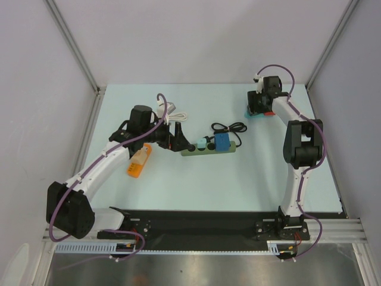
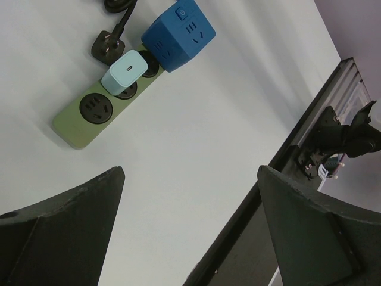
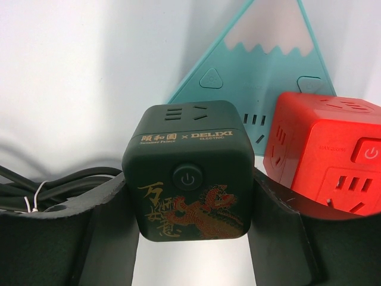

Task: Insert the plug

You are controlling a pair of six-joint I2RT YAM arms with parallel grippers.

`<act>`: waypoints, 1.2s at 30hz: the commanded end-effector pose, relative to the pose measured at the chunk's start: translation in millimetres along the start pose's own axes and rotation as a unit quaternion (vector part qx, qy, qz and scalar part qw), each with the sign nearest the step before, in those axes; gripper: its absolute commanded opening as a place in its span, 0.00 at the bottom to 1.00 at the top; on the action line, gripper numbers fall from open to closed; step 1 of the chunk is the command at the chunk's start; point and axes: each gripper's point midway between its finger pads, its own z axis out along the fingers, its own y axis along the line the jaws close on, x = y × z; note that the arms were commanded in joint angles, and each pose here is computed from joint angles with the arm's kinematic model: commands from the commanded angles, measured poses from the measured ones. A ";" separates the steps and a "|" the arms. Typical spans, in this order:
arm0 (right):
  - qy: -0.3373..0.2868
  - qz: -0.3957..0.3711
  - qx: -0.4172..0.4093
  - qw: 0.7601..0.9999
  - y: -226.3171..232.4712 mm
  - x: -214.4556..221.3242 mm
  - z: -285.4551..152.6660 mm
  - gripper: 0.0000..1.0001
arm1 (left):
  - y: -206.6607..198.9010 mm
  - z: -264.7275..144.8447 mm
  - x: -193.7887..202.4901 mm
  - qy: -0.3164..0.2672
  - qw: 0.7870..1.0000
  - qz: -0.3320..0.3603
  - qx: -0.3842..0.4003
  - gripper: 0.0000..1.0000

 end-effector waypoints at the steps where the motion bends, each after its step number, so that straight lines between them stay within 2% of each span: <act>1: -0.002 0.013 0.013 1.000 -0.6 -4.0 5.2 0.00 | -9.0 -6.5 -9.4 -0.022 0.999 0.023 0.016 1.00; 16: 0.030 0.035 0.038 0.998 3.1 2.3 8.3 0.00 | -11.8 -8.7 -10.0 -0.025 0.999 0.025 0.019 1.00; 36: 0.033 0.035 0.049 0.998 -9.4 16.6 7.5 0.00 | -12.3 -8.5 -10.1 -0.025 0.999 0.025 0.020 1.00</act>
